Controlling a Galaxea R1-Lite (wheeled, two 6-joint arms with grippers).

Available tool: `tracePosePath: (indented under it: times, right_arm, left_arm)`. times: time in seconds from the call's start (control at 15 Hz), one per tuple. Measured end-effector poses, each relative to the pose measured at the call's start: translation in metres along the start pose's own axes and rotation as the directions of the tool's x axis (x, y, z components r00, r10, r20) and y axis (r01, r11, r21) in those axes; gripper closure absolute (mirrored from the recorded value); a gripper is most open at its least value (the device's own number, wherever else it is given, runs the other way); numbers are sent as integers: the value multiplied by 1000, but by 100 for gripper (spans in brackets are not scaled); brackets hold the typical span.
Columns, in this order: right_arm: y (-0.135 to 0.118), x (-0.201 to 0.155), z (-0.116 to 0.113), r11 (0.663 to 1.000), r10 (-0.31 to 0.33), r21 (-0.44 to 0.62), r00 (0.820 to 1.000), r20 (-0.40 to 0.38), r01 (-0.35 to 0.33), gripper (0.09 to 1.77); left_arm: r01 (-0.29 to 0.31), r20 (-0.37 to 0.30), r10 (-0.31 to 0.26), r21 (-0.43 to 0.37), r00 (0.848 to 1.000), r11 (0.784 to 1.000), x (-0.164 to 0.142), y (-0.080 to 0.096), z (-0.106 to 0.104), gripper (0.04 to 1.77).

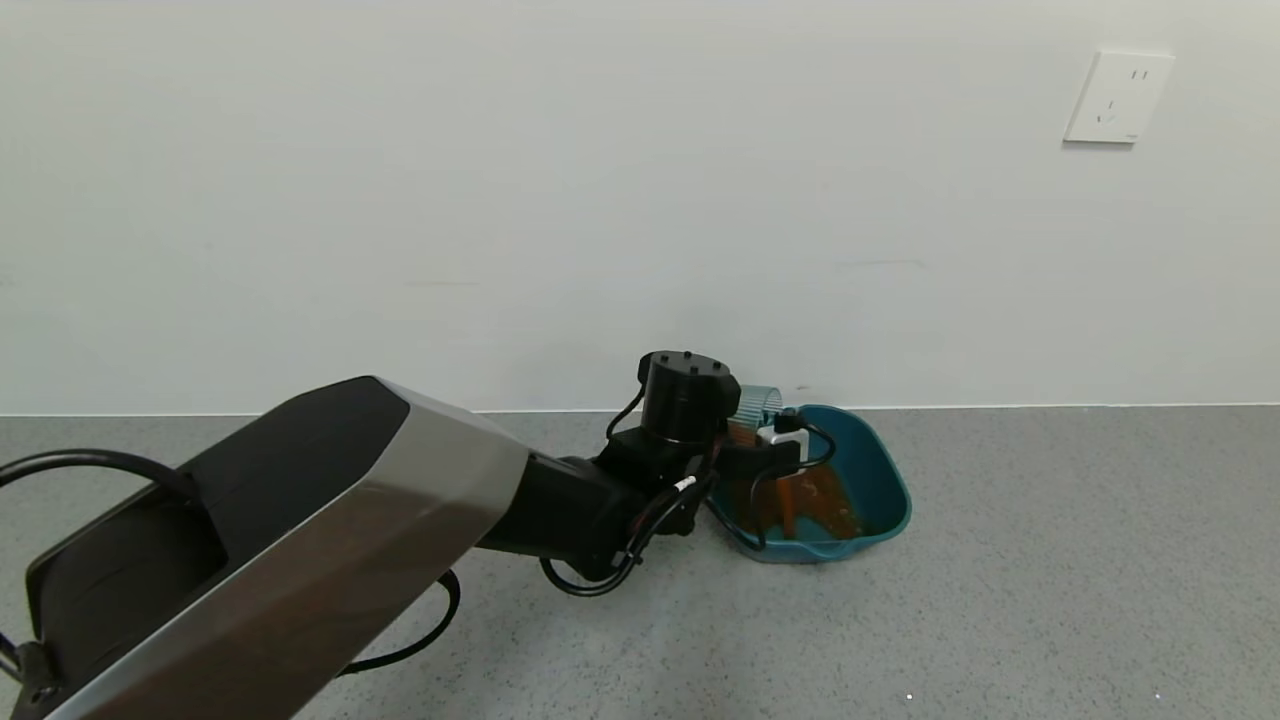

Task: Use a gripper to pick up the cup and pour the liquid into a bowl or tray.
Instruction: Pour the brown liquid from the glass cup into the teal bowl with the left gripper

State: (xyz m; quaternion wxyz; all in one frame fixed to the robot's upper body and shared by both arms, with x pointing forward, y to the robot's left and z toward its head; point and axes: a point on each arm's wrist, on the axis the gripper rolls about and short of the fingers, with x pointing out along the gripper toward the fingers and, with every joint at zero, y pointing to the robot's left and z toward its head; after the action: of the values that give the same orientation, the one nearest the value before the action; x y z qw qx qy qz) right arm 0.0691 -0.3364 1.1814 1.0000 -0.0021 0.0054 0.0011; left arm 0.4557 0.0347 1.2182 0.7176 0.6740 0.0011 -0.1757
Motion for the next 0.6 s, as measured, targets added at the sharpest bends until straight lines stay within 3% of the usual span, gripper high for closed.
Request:
tracePosePath:
  times: [0.6]
  right_arm:
    - [0,0,0,1000,0,0,1000,0,0,15]
  left_arm:
    - [-4,-14,6,87,1000,996,-2,3,-1,48]
